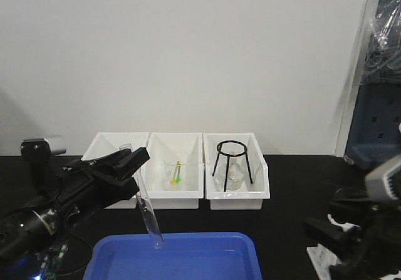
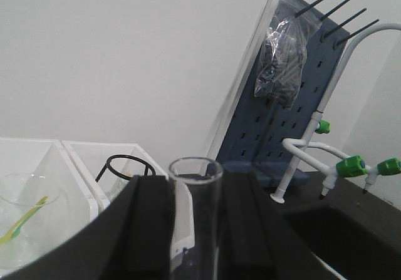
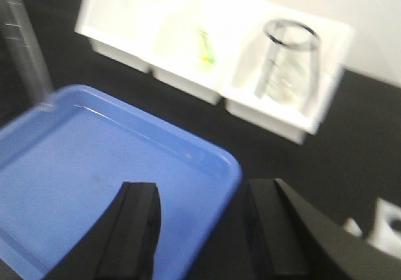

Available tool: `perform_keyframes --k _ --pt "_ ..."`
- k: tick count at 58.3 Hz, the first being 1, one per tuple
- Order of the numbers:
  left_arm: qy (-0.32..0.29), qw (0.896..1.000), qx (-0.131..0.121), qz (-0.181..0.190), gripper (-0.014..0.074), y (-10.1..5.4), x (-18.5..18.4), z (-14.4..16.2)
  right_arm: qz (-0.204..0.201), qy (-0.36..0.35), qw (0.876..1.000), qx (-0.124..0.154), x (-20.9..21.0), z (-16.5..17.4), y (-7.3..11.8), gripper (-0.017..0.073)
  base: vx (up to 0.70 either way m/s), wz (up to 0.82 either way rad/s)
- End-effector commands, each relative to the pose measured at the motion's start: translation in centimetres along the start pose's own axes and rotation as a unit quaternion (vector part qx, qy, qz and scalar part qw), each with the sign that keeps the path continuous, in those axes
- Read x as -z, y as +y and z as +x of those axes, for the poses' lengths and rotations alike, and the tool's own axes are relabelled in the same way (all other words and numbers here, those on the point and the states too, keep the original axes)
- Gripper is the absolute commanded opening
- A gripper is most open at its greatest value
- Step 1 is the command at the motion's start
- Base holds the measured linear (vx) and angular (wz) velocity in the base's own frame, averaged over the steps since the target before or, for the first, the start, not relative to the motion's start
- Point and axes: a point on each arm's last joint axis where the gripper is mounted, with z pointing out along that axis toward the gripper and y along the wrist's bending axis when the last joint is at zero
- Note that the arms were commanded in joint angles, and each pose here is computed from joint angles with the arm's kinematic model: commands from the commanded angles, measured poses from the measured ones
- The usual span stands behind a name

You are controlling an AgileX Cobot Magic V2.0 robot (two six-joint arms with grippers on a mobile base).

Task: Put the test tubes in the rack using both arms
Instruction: 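Carry the tube toward the right gripper as the right gripper approaches, then close the right gripper on the tube and open the left gripper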

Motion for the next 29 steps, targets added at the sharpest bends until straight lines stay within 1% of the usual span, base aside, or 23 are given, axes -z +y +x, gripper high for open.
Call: perform_keyframes --k 1,2,3,4,5,8,13,15,22,29 --pt "-0.079 0.996 0.018 0.048 0.0061 -1.6 -0.5 -3.1 0.007 -0.05 0.998 0.02 -1.2 -2.6 0.5 0.0393 0.0 0.0" --pt "-0.083 0.995 0.019 0.051 0.0061 -1.7 -0.6 -3.3 0.005 -0.052 0.998 0.024 -1.6 -2.8 0.9 0.0395 0.0 0.0" --pt "-0.083 0.995 0.02 0.052 0.0061 -1.7 -0.6 -3.4 0.01 -0.054 0.998 0.024 -2.1 -3.0 0.9 0.0398 0.0 0.0" --pt "-0.085 0.995 0.019 0.055 0.0061 -1.8 -0.7 -3.5 0.006 -0.056 0.998 0.027 -2.5 -3.2 1.3 0.0402 0.0 0.0" --pt "-0.085 0.995 0.015 0.058 0.0061 -1.9 -0.7 -3.6 0.008 -0.057 0.998 0.029 -3.1 -3.5 1.5 0.041 0.0 0.0" --pt "-0.083 0.994 0.007 0.069 0.0061 -2.2 -0.9 -3.9 -0.007 -0.06 0.997 0.043 -4.6 -4.2 2.9 0.0428 0.0 0.0" --pt "-0.073 0.993 0.012 0.087 0.0061 -2.6 -1.0 -3.9 -0.028 -0.061 0.996 0.06 -6.8 -5.0 4.8 0.0447 0.0 0.0" --pt "-0.066 0.993 0.016 0.093 0.0061 -2.7 -1.0 -3.8 -0.029 -0.063 0.996 0.063 -7.6 -5.4 5.3 0.0452 0.0 0.0" --pt "-0.041 0.993 0.013 0.113 0.0061 -3.1 -1.0 -3.3 -0.047 -0.071 0.996 0.041 -9.6 -6.8 6.7 0.0483 0.0 0.0" --pt "-0.031 0.992 0.011 0.121 0.0061 -3.2 -1.0 -3.2 -0.057 -0.083 0.994 0.042 -11.0 -8.5 7.3 0.0525 0.0 0.0"
